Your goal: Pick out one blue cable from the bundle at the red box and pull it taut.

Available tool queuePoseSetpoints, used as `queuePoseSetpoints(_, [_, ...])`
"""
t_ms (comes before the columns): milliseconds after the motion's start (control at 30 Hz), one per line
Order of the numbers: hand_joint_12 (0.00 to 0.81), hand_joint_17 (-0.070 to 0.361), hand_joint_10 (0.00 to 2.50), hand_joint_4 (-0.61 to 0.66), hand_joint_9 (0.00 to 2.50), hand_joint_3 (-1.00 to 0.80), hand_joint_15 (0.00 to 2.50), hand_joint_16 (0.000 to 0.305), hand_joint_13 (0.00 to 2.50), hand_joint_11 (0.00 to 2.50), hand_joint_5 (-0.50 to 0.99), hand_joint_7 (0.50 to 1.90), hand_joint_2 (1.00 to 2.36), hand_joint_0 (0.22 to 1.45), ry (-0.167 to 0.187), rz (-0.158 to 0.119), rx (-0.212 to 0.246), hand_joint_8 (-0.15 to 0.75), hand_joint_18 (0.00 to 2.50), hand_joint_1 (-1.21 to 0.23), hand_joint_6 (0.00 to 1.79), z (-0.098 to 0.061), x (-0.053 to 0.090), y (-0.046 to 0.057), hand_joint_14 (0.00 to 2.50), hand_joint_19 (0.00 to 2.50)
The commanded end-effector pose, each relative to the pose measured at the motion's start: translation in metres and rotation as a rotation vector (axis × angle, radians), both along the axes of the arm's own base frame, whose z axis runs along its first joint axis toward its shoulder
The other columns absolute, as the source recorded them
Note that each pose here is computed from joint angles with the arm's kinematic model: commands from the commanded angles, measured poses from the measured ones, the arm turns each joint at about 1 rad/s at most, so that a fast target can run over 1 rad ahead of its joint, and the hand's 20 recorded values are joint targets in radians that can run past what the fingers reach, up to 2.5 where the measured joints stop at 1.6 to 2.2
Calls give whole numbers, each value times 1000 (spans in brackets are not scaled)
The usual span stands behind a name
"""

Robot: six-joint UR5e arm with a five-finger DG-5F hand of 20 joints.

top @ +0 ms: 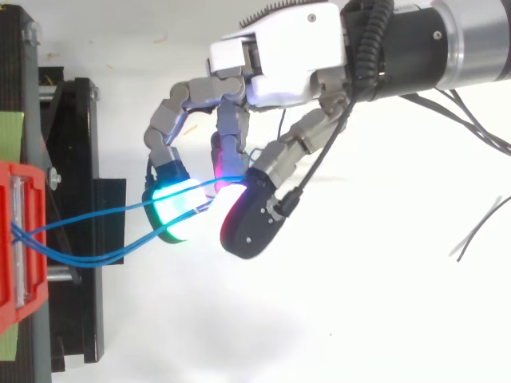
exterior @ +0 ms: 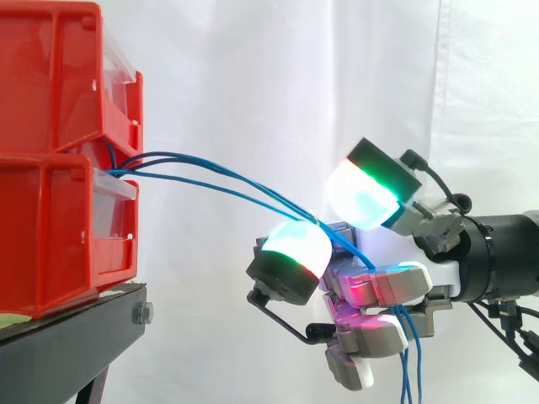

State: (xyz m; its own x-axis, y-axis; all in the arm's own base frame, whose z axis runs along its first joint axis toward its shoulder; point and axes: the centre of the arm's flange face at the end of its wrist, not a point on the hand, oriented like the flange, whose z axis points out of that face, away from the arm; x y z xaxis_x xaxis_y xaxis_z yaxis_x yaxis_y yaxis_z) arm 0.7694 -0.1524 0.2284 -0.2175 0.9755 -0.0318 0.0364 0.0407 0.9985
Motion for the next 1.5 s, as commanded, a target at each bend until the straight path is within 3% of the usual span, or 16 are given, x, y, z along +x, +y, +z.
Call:
queuePoseSetpoints(0, [388,134,32,45,1412,-500,764,59,1170,905,-81,855,1000,455,0,0,0,292,941,-619,900,0,0,0,25,639])
queuePoseSetpoints(100, [351,116,34,0,1402,-500,783,51,1138,913,-81,925,1000,567,0,0,0,258,867,-534,883,0,0,0,29,692])
queuePoseSetpoints(167, [345,114,34,-23,1412,-485,775,50,1138,909,-77,939,1001,587,0,2,0,255,860,-579,883,0,0,1,29,695])
queuePoseSetpoints(367, [363,118,35,-12,1441,-198,780,52,1164,944,-68,984,1019,583,-2,0,0,275,887,-754,899,0,1,1,29,687])
queuePoseSetpoints(567, [360,115,35,32,1391,-121,796,51,1152,960,-80,1018,1024,618,-2,0,0,275,874,-862,923,0,1,1,28,682])
queuePoseSetpoints(733, [350,112,34,17,1372,-251,779,50,1145,941,-87,1173,1019,718,-2,-1,0,272,874,-923,921,0,1,1,28,638])
queuePoseSetpoints(900, [343,111,35,-17,1375,-500,765,49,1136,936,-90,1350,1000,772,0,-1,0,263,878,-918,922,-1,0,1,30,617])
queuePoseSetpoints(1033, [340,111,38,-72,1371,-500,772,49,1130,934,-89,1244,1000,722,-2,-1,0,259,876,-915,944,0,1,1,31,615])
queuePoseSetpoints(1467, [337,109,35,-81,1354,-500,761,49,1089,922,-77,1040,1000,609,-2,-3,0,245,832,-952,945,1,0,0,30,619])
